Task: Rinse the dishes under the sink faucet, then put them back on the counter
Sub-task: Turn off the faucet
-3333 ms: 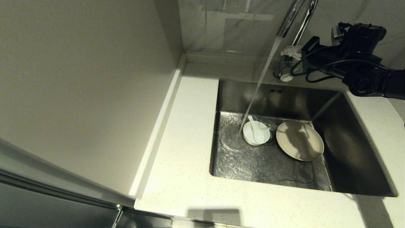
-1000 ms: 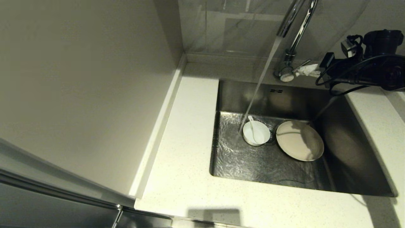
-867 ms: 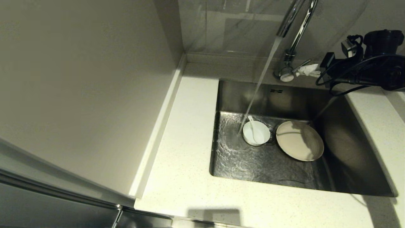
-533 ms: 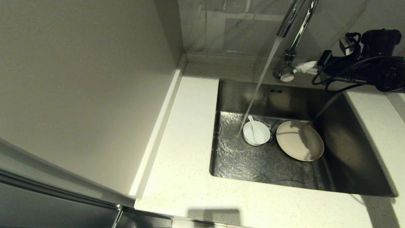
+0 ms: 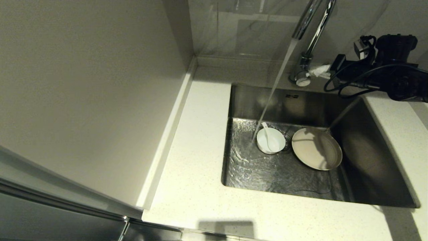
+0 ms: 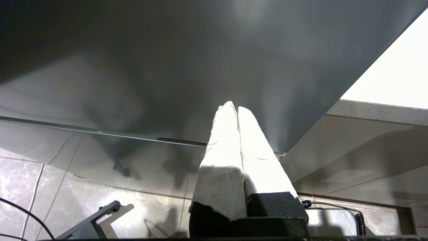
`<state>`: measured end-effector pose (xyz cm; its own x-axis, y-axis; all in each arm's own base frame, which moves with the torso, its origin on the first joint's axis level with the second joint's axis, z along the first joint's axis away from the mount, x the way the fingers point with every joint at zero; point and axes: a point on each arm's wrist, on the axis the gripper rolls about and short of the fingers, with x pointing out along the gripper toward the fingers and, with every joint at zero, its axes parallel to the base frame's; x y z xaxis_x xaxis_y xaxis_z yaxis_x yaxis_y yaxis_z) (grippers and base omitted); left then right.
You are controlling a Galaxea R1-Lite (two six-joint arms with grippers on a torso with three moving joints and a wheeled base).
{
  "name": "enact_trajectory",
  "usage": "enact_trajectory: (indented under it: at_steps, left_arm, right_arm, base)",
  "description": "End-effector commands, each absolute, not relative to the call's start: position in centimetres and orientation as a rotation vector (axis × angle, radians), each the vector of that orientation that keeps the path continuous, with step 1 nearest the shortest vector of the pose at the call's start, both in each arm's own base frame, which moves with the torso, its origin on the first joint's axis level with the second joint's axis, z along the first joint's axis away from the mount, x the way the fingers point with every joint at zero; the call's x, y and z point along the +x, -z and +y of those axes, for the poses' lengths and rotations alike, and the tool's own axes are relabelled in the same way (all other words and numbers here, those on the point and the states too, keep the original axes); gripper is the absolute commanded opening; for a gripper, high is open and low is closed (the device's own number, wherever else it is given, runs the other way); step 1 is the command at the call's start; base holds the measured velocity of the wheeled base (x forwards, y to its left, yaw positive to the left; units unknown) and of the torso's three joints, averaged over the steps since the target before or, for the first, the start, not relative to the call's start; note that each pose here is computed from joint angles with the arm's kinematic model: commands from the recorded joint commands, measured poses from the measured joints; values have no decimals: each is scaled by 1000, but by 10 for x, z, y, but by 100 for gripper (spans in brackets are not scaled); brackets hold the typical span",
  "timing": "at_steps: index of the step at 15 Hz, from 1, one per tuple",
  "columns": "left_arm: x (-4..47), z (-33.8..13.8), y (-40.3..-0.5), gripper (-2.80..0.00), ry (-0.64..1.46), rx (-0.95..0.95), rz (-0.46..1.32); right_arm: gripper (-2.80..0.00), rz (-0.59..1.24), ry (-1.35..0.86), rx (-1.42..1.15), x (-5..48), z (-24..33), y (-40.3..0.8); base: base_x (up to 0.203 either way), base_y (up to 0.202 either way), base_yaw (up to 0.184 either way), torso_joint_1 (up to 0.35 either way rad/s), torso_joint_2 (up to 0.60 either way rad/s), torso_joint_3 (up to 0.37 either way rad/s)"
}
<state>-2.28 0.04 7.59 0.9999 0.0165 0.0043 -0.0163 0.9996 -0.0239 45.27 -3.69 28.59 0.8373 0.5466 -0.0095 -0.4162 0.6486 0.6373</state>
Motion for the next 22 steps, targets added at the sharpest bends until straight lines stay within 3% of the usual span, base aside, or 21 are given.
enact_trajectory:
  at_steps: [1, 12, 18, 22]
  left_arm:
    - [-23, 0, -76, -280, -17, -25, -8]
    - [-23, 0, -76, -280, -17, -25, -8]
    - [-23, 0, -76, -280, -17, -25, -8]
    - [-23, 0, -76, -280, -17, -25, -8]
  right_arm:
    - [-280, 193, -560, 690, 458, -38, -282]
    - [-280, 135, -628, 757, 470, -24, -277]
    - [-280, 65, -674, 760, 452, -19, -308]
    - [-280, 164, -588, 789, 398, -27, -348]
  base:
    - [0, 0, 0, 0, 0, 0]
    - [0, 0, 0, 0, 0, 0]
    - [0, 0, 0, 0, 0, 0]
    - [0, 0, 0, 0, 0, 0]
